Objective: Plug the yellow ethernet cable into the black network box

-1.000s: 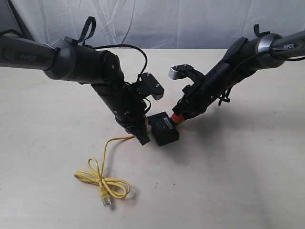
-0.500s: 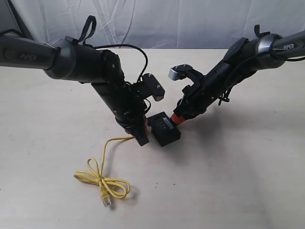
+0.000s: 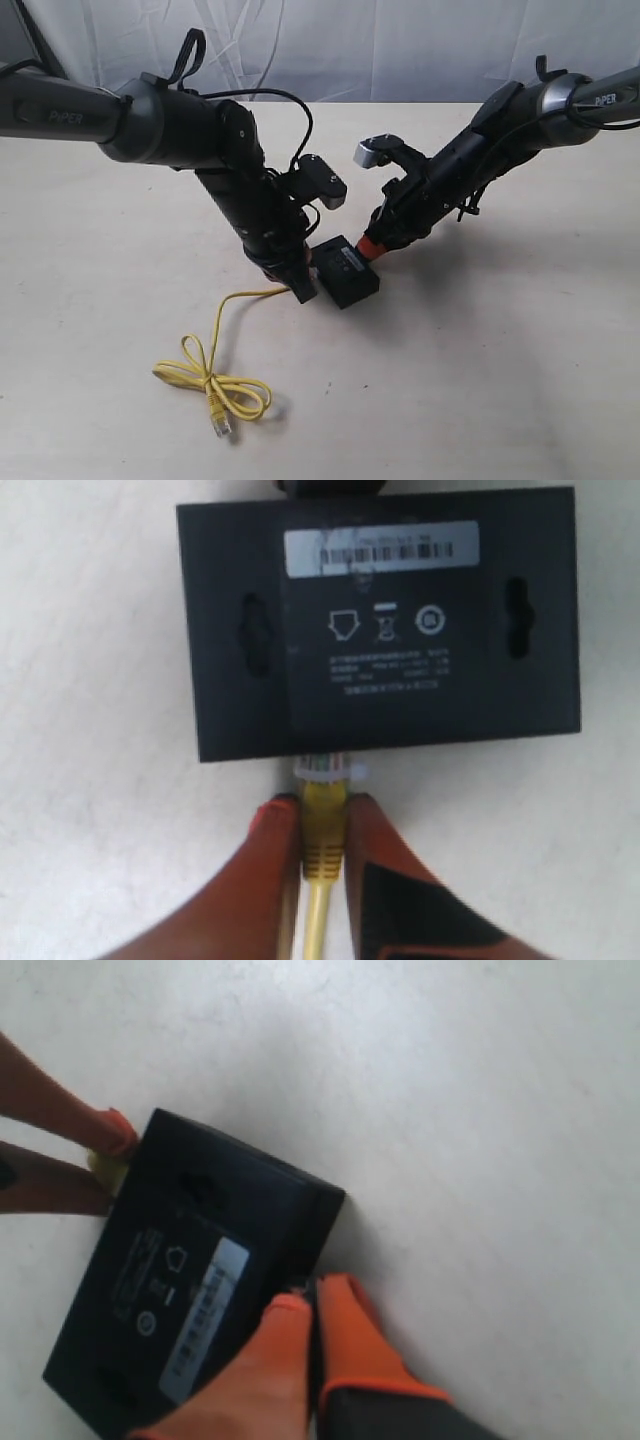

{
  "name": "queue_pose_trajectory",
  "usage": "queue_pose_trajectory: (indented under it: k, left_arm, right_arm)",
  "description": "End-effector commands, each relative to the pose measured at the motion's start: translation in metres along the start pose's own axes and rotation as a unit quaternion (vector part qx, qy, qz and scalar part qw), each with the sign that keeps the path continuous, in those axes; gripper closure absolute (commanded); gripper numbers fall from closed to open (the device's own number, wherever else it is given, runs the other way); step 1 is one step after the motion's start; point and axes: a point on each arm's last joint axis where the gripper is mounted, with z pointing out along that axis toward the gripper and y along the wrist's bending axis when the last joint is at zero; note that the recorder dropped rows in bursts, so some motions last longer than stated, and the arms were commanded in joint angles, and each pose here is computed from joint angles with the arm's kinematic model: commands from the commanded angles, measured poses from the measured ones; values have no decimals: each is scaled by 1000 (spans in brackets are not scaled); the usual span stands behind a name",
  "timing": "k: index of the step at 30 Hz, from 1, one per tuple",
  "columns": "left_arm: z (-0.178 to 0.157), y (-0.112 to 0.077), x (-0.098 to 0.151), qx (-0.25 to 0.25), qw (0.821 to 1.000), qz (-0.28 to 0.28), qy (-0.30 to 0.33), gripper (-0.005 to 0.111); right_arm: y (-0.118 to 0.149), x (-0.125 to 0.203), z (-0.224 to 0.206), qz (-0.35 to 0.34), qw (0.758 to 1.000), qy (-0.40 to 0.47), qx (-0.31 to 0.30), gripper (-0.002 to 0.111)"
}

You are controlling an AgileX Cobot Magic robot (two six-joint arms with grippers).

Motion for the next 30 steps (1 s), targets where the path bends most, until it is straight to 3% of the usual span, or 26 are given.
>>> queue_pose_trajectory:
  k: [1, 12, 26, 30]
  left_arm:
    - [-1, 5, -14, -22, 999, -18, -37, 107]
    - [-8, 8, -24, -31, 998, -13, -50, 107]
    - [-7, 1, -26, -21, 997, 57, -51, 107]
    - [-7, 0, -30, -14, 997, 31, -73, 107]
  right_arm:
    - [11, 0, 4, 1, 999, 0, -47, 109]
    - [10, 0, 4, 0, 999, 0, -46, 109]
    - [19, -6, 12, -29, 998, -3, -48, 109]
    - [19, -6, 12, -29, 998, -3, -47, 109]
